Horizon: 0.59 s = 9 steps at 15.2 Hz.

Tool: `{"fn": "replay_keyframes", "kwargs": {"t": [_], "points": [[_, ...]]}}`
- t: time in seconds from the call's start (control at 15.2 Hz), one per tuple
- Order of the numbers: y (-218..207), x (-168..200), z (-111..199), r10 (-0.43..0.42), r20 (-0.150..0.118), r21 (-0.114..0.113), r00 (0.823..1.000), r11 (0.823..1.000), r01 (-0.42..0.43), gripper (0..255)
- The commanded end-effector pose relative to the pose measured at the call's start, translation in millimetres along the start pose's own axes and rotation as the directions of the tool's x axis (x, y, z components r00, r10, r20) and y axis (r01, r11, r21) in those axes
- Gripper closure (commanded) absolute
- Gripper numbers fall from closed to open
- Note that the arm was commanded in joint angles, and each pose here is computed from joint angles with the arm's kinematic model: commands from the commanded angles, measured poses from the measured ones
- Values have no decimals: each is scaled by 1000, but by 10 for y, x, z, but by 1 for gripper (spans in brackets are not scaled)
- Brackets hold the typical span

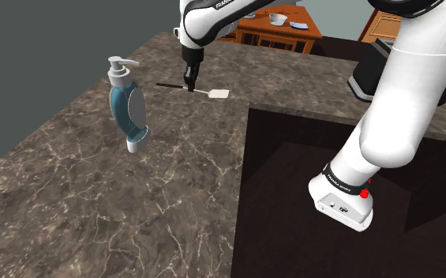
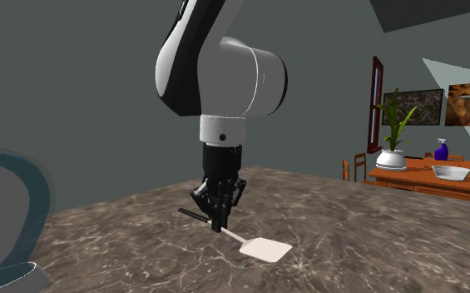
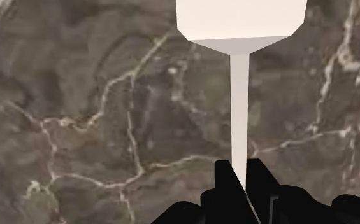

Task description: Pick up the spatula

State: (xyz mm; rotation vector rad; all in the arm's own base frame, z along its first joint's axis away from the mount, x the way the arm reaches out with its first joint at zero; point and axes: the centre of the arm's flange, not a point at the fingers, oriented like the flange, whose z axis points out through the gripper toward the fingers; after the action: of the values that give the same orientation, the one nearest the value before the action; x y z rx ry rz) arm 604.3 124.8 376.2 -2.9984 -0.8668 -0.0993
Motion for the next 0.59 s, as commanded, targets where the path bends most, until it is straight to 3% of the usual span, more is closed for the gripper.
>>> {"fn": "replay_keyframes", "kwargs": {"t": [0.0, 0.53], "points": [[0, 0, 0, 0, 0, 0, 1000, 1000, 0, 255], [3, 23, -318, 0, 0, 0, 1000, 1000, 0, 255]]}}
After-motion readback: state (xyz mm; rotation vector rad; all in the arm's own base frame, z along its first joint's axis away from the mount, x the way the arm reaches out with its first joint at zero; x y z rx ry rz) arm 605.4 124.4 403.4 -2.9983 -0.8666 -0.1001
